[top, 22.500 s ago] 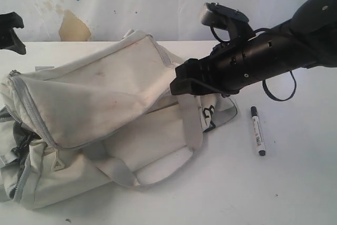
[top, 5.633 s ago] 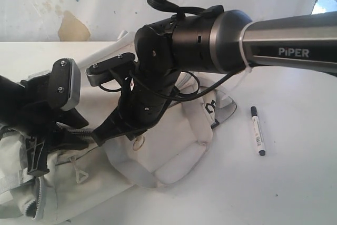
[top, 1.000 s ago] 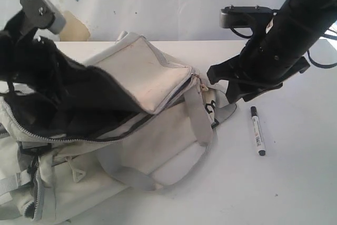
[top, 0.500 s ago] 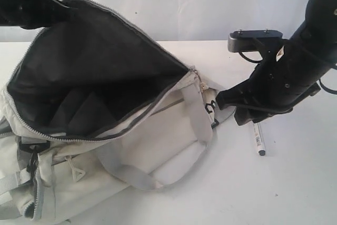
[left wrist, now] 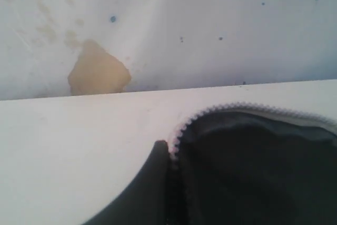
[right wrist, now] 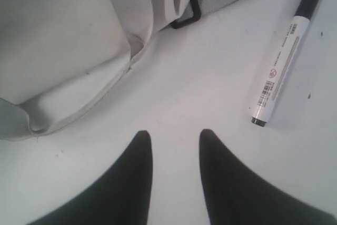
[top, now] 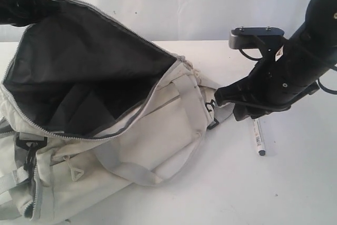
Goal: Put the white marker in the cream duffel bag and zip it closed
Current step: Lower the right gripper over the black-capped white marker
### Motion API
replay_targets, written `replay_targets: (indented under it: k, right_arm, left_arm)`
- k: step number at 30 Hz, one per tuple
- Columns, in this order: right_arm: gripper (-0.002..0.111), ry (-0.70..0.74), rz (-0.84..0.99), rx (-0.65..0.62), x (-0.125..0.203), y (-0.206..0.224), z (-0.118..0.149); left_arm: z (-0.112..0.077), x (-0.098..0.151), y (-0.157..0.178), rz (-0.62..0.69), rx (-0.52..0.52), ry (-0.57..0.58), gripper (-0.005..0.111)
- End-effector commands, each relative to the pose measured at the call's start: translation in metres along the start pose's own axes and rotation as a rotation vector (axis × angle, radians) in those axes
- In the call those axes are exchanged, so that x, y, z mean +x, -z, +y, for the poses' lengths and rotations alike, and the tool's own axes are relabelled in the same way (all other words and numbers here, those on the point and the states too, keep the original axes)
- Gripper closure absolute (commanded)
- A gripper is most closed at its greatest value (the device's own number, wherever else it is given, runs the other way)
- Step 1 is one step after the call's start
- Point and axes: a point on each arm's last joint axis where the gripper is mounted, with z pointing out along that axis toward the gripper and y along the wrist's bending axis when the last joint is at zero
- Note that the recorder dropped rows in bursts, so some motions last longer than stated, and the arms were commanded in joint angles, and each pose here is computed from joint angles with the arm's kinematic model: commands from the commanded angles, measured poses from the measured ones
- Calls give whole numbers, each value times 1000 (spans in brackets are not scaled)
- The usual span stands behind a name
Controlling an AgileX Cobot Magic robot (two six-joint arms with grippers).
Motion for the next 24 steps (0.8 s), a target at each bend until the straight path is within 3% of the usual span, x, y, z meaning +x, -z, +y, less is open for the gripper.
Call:
replay_targets:
  k: [1, 6, 13, 24]
  right_arm:
    - [79, -5, -25, 6, -1, 1, -1]
    - [75, -82, -53, 53, -4, 0, -5]
    - [48, -89, -101, 116, -9, -2, -11]
    - [47, -209, -31, 192, -14, -44, -41]
  left_arm:
    - [10, -1, -5, -28, -88, 42, 107]
    - [11, 8, -14, 0, -88, 101, 107]
    - [12, 9, -15, -1, -98, 99, 107]
    - [11, 9, -15, 3, -90, 100, 107]
